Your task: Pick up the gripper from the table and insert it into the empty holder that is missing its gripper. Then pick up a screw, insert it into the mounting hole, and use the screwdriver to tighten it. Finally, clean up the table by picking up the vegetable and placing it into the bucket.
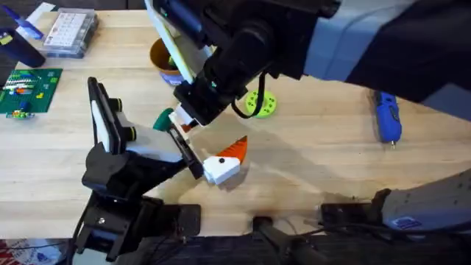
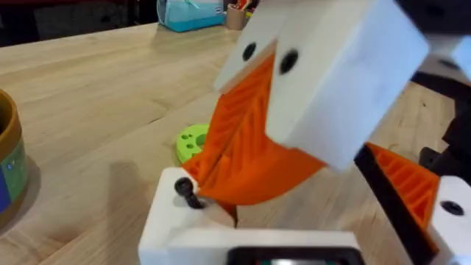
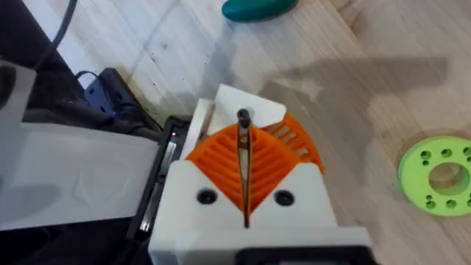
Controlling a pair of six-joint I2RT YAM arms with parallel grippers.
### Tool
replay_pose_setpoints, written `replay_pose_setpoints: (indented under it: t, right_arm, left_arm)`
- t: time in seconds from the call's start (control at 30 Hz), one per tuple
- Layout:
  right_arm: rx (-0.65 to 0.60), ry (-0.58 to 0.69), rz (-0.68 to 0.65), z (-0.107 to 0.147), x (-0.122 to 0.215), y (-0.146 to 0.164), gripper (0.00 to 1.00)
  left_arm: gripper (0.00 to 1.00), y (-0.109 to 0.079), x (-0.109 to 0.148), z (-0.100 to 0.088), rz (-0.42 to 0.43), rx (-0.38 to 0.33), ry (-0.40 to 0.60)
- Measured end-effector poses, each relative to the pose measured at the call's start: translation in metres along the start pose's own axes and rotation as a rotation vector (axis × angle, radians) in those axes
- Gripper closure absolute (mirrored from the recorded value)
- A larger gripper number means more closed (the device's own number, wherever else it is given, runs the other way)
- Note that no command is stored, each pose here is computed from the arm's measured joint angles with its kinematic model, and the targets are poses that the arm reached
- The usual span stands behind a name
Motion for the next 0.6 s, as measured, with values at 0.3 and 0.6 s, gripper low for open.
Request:
replay_pose_setpoints:
  t: [0.3,0.6]
  right_arm:
    - [-0.044,-0.030,0.019,-0.002,0.022,-0.017,0.275]
    - [-0.056,-0.108,0.021,-0.003,0.057,-0.023,0.007]
  left_arm:
    - [0.012,0.000,0.000,0.000,0.000,0.000,0.000]
    - [0.012,0.000,0.000,0.000,0.000,0.000,0.000]
Point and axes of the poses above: each hand's point on the last joint's axis, 136 mm out from that joint toward the fingers, its own x axis back along the fingers, its own y axis along the line the jaws close on, z = x × y, the point moved 7 cm from there along x, back along the fingers, and after that the axes turned 4 degrees about -x, right-handed, at the moved point
